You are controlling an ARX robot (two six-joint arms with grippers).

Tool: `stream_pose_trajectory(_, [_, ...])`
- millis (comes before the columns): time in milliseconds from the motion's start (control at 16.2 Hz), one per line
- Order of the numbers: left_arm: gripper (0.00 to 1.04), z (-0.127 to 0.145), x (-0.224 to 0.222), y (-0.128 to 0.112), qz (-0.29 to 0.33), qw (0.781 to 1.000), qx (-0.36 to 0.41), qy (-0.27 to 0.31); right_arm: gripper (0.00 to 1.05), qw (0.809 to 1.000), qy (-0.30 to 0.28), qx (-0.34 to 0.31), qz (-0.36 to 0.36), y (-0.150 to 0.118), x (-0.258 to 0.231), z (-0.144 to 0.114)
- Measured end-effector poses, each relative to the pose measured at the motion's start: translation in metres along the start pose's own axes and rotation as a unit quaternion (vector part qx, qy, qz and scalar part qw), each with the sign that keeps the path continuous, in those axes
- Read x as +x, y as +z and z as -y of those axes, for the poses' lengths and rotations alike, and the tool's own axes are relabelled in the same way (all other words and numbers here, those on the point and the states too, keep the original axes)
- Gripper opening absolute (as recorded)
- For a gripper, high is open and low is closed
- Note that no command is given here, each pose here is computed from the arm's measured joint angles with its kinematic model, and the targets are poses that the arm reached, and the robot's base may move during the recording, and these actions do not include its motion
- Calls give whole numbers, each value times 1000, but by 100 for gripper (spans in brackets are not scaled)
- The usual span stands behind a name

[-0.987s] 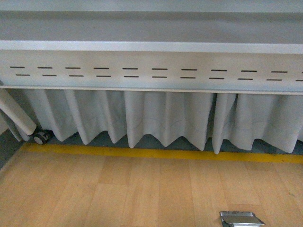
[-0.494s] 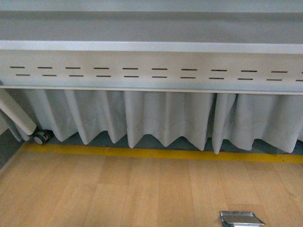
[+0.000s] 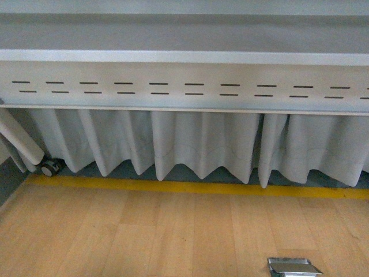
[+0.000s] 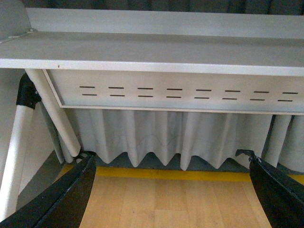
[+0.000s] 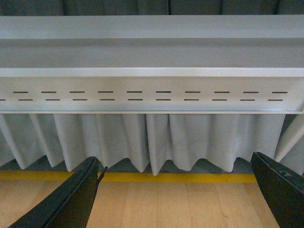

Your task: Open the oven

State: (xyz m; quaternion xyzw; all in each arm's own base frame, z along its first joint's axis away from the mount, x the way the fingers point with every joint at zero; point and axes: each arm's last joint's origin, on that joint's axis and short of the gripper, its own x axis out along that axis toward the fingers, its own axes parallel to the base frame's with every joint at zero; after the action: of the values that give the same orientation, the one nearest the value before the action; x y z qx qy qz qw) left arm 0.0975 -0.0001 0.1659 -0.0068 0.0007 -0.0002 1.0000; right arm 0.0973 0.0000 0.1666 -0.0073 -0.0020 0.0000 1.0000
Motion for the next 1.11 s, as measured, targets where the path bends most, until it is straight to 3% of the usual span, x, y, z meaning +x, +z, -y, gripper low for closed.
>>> stream_pose_trajectory(1111, [98, 0, 0, 0, 0, 1000, 2, 0, 98, 1000, 0, 0, 0, 0, 0, 0])
